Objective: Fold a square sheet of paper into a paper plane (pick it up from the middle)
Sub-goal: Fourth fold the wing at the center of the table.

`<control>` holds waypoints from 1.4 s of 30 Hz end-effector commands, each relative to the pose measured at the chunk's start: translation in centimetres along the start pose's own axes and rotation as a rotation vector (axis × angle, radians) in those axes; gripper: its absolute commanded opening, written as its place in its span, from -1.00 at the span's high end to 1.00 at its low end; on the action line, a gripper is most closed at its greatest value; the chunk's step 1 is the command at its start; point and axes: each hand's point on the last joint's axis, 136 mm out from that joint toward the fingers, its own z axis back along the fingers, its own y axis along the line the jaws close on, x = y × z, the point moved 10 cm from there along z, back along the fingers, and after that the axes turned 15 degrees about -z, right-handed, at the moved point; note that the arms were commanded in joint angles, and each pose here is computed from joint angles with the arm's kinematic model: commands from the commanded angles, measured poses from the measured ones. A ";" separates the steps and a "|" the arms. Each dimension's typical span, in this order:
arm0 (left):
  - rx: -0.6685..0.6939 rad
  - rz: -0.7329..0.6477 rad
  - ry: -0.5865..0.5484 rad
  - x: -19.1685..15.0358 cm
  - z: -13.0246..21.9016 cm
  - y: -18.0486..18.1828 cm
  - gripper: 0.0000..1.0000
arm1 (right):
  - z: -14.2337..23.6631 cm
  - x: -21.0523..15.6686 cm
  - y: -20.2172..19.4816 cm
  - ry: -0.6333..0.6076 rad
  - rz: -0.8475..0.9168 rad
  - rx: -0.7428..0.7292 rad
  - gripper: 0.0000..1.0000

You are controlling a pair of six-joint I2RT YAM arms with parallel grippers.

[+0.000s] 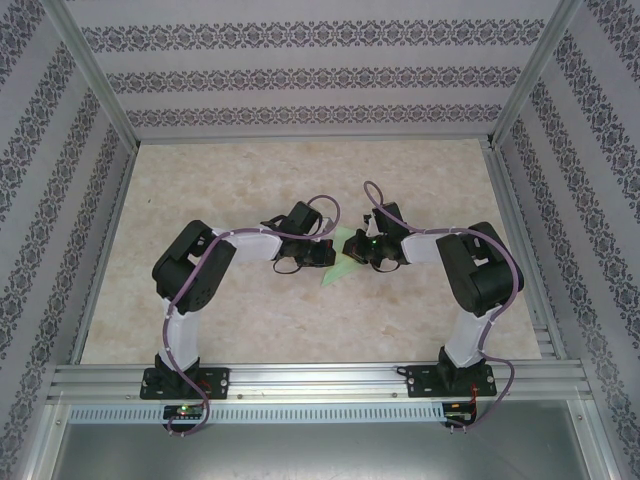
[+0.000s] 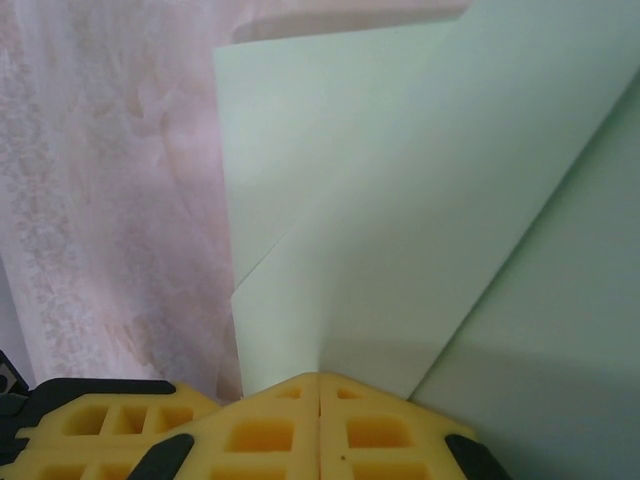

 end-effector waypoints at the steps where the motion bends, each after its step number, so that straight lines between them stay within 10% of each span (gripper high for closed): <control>1: -0.054 -0.014 -0.006 0.0 1.8 -1.6 0.94 | -1.0 0.0 -1.9 -0.017 -0.049 -0.100 0.88; 13: -0.192 0.016 -0.007 -1.4 2.2 -3.7 0.51 | -1.2 0.0 -2.3 -0.016 -0.071 -0.131 0.87; 42: -0.004 0.092 0.097 -4.1 0.3 -0.9 0.51 | -1.2 -0.2 -2.9 -0.002 -0.079 -0.181 0.87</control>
